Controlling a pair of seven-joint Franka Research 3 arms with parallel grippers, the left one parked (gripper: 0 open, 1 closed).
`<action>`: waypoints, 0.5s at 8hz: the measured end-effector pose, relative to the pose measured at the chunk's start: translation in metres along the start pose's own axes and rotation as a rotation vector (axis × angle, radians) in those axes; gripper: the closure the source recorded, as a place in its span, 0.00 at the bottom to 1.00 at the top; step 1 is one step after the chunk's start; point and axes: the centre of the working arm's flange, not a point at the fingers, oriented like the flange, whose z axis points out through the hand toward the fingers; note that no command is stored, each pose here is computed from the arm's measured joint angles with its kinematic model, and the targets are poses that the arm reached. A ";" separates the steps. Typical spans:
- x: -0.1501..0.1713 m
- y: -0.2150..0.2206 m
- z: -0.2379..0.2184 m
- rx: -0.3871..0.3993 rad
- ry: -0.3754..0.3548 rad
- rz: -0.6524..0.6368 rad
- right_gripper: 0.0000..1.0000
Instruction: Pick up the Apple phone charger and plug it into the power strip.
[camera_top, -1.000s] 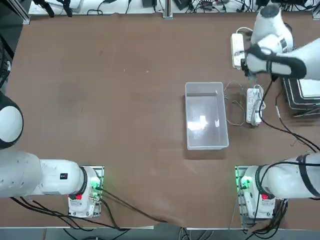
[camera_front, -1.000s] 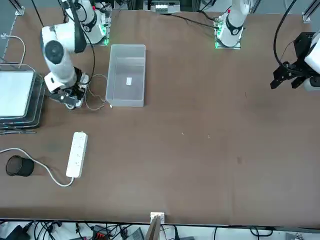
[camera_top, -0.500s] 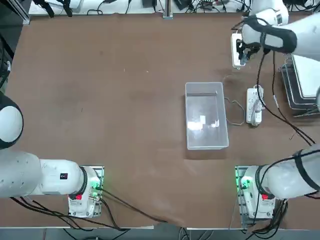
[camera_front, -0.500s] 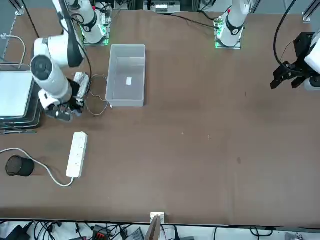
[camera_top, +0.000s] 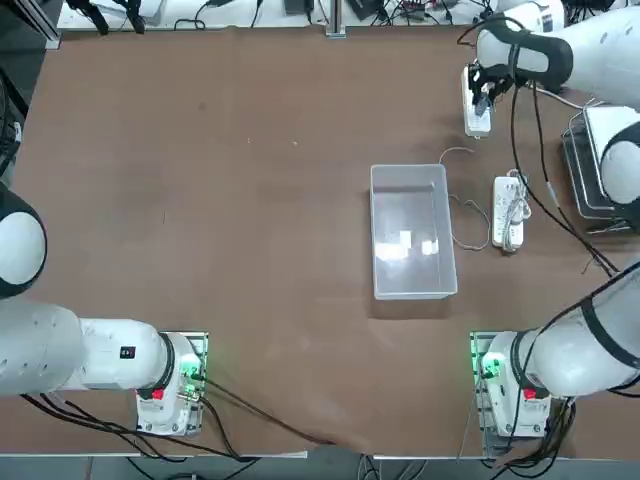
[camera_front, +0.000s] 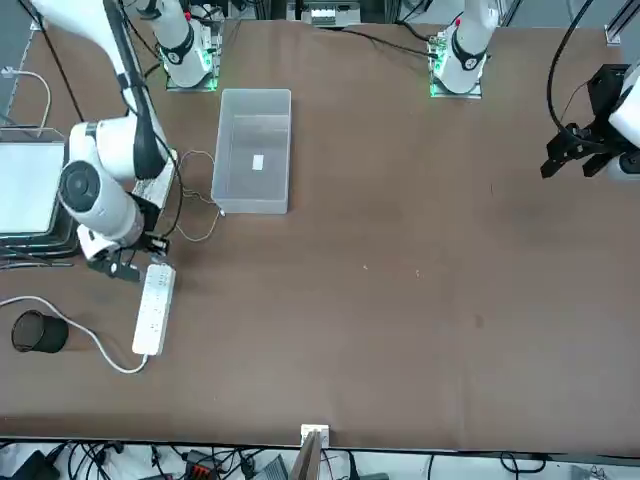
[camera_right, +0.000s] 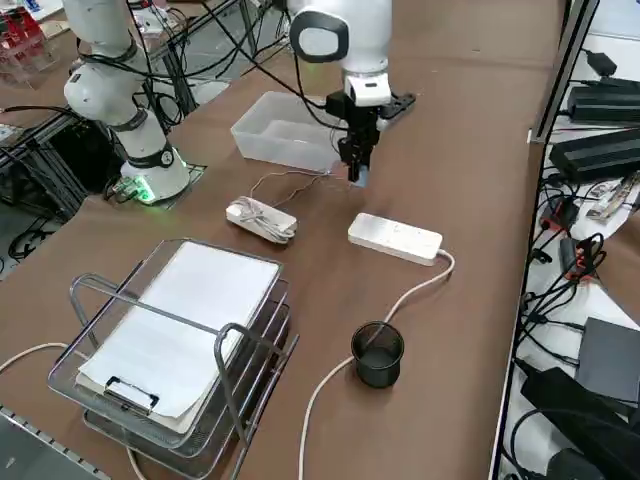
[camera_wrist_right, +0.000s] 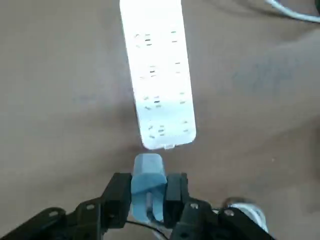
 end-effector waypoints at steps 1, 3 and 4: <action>0.004 0.003 0.006 -0.003 -0.005 0.002 0.63; 0.010 0.008 0.020 -0.008 -0.020 0.005 0.63; 0.012 0.007 0.027 -0.008 -0.019 0.005 0.63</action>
